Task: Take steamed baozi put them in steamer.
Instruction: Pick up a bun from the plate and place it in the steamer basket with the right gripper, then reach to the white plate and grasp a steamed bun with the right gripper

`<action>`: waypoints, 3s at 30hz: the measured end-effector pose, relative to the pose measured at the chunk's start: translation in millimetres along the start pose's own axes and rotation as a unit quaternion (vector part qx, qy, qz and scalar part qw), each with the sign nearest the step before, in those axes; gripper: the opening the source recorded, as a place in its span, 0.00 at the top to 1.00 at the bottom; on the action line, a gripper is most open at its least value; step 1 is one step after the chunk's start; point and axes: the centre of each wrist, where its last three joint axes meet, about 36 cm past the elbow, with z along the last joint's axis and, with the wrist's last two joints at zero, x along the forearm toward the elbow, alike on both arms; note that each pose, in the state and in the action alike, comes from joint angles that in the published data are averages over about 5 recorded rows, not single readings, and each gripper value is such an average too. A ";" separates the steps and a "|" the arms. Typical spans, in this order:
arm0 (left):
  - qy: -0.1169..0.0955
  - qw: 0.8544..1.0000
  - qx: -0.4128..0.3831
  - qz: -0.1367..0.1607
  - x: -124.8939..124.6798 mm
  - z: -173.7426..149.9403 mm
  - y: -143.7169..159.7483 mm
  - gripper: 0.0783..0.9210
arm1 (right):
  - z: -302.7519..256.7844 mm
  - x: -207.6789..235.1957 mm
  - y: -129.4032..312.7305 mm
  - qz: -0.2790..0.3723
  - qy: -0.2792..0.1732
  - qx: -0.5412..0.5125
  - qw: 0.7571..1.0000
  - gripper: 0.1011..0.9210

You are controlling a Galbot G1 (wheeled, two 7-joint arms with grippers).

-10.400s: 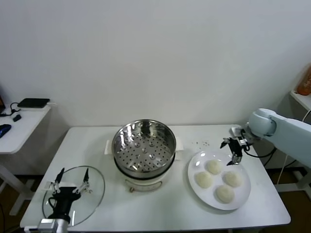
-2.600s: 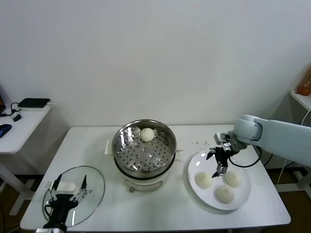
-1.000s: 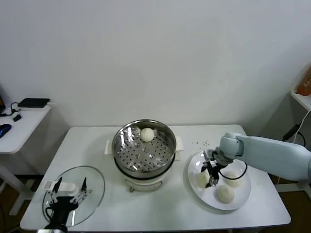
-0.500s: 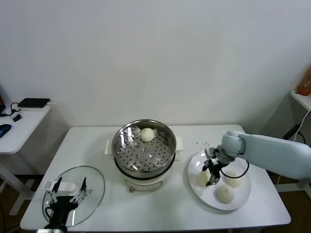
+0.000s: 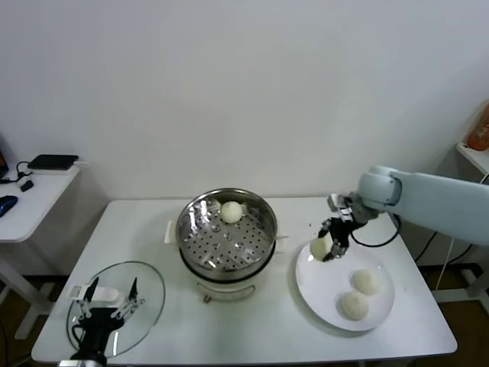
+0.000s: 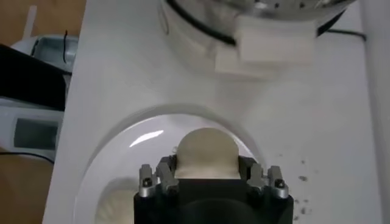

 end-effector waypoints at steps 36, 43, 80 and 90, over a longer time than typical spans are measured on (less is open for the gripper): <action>-0.004 1.000 -0.015 -0.007 11.5 -8.6 6.5 0.12 | -256.1 -28.3 -78.2 0.007 -0.059 0.095 0.994 0.29; 0.001 1.000 -0.016 -0.007 15.8 -5.0 6.7 0.12 | -275.2 -61.4 -73.8 -0.005 -0.063 0.101 0.993 0.29; 0.003 1.000 -0.013 -0.007 17.5 -2.5 4.3 0.12 | -283.0 -113.0 -65.1 -0.025 -0.079 0.096 0.992 0.12; 0.001 1.000 -0.013 -0.005 17.0 -6.0 1.8 0.12 | -255.2 -63.7 -69.4 -0.027 -0.075 0.096 0.992 0.12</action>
